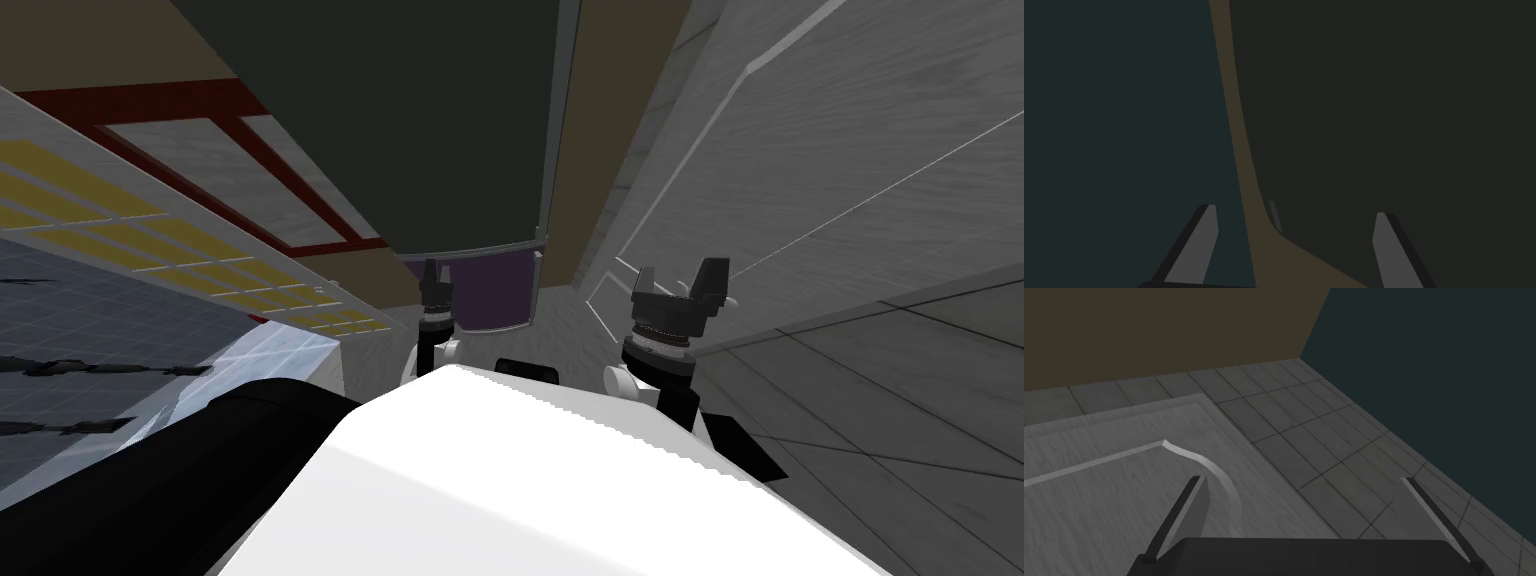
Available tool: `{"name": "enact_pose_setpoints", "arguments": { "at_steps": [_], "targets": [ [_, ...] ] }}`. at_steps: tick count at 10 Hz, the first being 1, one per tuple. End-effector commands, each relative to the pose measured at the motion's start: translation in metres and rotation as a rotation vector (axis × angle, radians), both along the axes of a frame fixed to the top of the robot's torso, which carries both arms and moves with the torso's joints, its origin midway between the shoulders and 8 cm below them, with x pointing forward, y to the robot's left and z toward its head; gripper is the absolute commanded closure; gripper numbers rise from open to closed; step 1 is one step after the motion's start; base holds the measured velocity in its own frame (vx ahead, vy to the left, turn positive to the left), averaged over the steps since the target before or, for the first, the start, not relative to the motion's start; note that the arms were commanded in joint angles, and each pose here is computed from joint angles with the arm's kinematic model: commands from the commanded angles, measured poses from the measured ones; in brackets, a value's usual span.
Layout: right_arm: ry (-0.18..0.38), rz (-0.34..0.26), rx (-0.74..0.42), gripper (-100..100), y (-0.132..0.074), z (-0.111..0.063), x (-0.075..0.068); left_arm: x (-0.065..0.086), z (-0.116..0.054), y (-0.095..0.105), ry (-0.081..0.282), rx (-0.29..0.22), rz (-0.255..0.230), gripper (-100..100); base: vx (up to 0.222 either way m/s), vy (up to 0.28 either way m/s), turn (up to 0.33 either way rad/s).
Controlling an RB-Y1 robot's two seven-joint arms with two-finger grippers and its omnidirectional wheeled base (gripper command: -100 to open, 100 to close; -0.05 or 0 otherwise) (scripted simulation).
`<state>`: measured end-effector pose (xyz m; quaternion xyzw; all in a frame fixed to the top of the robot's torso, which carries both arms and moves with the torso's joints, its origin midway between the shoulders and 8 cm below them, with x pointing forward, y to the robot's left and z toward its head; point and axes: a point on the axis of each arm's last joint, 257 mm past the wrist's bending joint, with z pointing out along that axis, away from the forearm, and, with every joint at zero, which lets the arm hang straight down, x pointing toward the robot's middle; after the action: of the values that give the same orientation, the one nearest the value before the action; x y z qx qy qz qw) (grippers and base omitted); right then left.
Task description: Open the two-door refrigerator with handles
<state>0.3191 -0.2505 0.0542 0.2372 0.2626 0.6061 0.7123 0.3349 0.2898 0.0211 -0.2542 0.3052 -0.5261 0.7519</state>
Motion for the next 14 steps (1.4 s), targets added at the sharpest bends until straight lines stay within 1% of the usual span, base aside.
{"name": "enact_pose_setpoints", "arguments": {
  "at_steps": [1, 9, 10, 14],
  "targets": [
    [0.000, 0.000, 0.000, 0, 0.000, 0.000, 0.000, 0.000, 0.000, 0.000, 0.000, 0.000, 0.000, 0, 0.000, 0.000, 0.000],
    [0.000, 0.000, 0.000, 0, 0.000, 0.000, 0.000, 0.000, 0.000, 0.000, 0.000, 0.000, 0.000, 0, 0.000, 0.000, 0.000],
    [0.000, 0.000, 0.000, 0, 0.000, 0.000, 0.000, 0.004, -0.001, -0.003, 0.022, 0.035, -0.016, -100, 0.024, -0.022, -0.023],
    [0.000, 0.000, 0.000, 0, 0.000, 0.000, 0.000, 0.015, -0.003, -0.006, 0.083, 0.090, -0.030, -100, 0.039, -0.042, -0.032]
  ]
}}
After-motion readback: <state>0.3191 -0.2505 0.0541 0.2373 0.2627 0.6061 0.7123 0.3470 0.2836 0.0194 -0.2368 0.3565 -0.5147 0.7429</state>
